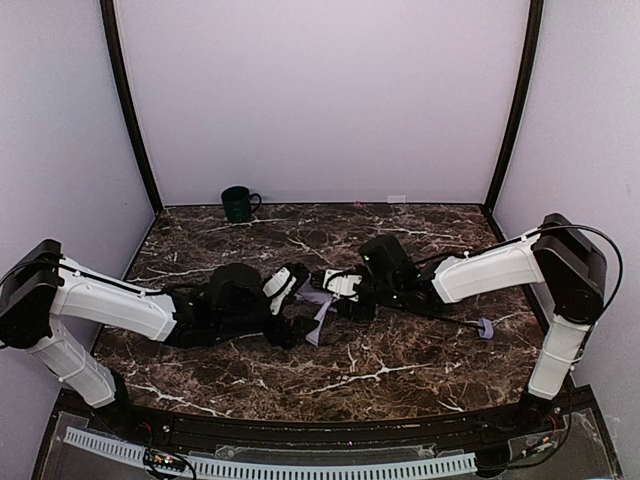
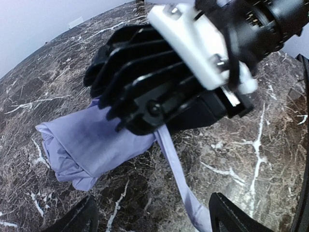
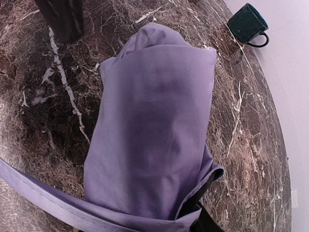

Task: Put away the umbrella

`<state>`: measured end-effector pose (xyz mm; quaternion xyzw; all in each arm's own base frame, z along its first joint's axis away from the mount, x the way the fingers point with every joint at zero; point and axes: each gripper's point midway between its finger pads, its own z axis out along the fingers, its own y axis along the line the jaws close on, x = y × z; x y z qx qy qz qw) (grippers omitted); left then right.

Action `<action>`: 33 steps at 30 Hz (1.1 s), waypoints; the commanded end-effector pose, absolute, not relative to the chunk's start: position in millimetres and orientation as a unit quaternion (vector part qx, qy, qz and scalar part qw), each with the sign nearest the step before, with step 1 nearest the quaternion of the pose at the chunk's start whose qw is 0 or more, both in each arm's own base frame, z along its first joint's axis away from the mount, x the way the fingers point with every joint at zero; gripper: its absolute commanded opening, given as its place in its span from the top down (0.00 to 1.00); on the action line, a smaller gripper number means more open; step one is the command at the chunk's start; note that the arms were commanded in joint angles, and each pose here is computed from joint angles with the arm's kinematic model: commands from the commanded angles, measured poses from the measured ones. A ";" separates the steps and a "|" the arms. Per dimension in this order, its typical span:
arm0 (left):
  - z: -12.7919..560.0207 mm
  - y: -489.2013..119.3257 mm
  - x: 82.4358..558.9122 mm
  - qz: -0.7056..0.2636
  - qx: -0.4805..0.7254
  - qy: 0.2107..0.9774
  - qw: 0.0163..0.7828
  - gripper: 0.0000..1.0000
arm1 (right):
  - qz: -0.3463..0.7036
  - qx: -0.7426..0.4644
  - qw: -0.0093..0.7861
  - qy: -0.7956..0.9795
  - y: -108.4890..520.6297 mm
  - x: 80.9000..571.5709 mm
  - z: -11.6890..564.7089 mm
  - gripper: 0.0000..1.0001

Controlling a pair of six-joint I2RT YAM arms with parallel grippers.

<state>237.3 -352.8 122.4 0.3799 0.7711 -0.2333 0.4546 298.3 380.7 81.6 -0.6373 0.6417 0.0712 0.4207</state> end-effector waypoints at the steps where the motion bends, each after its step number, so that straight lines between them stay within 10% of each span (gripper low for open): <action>1: 111.2 -371.7 242.8 -0.245 0.394 0.779 0.422 0.21 | 0.090 -0.605 0.482 0.627 398.4 309.7 125.5 0.88; 12: 103.5 -380.0 227.4 -0.254 0.462 0.748 0.402 0.99 | 0.102 -0.598 0.475 0.637 395.9 305.4 123.6 0.87; 26: 165.8 -324.3 266.7 0.155 0.591 0.595 0.523 1.00 | 0.171 -0.552 0.333 0.745 399.0 311.1 58.0 0.82; 33: 121.4 -333.8 237.4 0.238 0.686 0.495 0.478 1.00 | 0.189 -0.493 0.311 0.790 390.6 327.1 37.8 0.55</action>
